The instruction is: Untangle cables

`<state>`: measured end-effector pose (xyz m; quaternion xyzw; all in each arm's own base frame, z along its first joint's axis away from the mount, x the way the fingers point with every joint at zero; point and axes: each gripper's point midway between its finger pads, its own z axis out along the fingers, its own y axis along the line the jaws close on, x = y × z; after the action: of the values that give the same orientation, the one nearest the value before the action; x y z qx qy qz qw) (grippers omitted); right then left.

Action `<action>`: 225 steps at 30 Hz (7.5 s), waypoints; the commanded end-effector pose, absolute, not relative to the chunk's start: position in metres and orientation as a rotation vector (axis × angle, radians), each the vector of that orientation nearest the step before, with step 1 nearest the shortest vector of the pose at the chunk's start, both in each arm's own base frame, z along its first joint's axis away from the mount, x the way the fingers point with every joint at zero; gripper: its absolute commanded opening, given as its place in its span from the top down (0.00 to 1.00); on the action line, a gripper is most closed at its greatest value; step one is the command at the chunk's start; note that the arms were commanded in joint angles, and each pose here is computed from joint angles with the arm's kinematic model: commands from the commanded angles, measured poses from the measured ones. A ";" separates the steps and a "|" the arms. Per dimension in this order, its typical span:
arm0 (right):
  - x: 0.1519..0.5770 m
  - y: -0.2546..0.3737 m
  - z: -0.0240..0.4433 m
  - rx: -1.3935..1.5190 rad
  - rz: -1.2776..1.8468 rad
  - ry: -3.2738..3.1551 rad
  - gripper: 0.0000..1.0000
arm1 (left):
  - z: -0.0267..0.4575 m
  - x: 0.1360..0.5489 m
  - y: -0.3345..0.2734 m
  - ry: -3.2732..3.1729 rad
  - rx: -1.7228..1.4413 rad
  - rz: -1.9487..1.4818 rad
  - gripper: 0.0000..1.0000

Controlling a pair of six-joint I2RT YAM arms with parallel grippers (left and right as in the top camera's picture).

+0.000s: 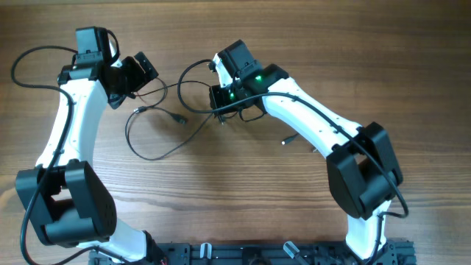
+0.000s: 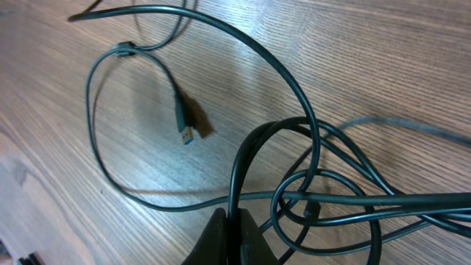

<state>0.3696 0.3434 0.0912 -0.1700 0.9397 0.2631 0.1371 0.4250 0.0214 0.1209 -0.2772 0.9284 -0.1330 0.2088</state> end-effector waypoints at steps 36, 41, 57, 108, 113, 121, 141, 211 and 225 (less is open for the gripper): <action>0.434 0.338 0.109 0.020 1.440 2.628 0.96 | 0.166 0.403 -0.080 2.507 0.060 -1.028 0.00; 0.451 0.330 0.117 0.192 1.494 2.598 0.96 | 0.166 0.402 -0.085 2.510 0.086 -1.029 0.95; 0.443 0.354 0.143 0.191 1.693 2.546 0.96 | 0.136 0.403 -0.149 2.546 0.287 -1.084 0.94; 0.443 0.353 0.136 0.134 1.619 2.548 0.96 | 0.110 0.416 -0.115 2.691 -0.918 -0.964 0.71; 0.444 0.353 0.135 0.135 1.615 2.547 0.96 | 0.099 0.409 -0.118 2.726 -1.021 -0.958 0.72; 0.443 0.353 0.135 0.135 1.615 2.547 0.96 | 0.073 0.406 -0.129 2.780 -1.131 -1.018 0.73; 0.441 0.350 0.128 0.142 1.578 2.580 0.96 | 0.097 0.404 -0.121 2.722 -1.200 -1.367 0.62; 0.434 0.335 0.156 0.019 1.843 2.517 0.92 | 0.039 0.380 -0.099 2.883 -1.048 -0.370 0.65; 0.455 0.296 0.135 0.152 1.700 2.559 0.96 | 0.039 0.379 -0.100 2.945 -0.810 -0.372 0.42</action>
<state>0.4506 0.2936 0.1434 0.0544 0.8192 0.5709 0.0101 0.3789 -0.1033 0.0416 -0.2993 0.9450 -0.1294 0.0251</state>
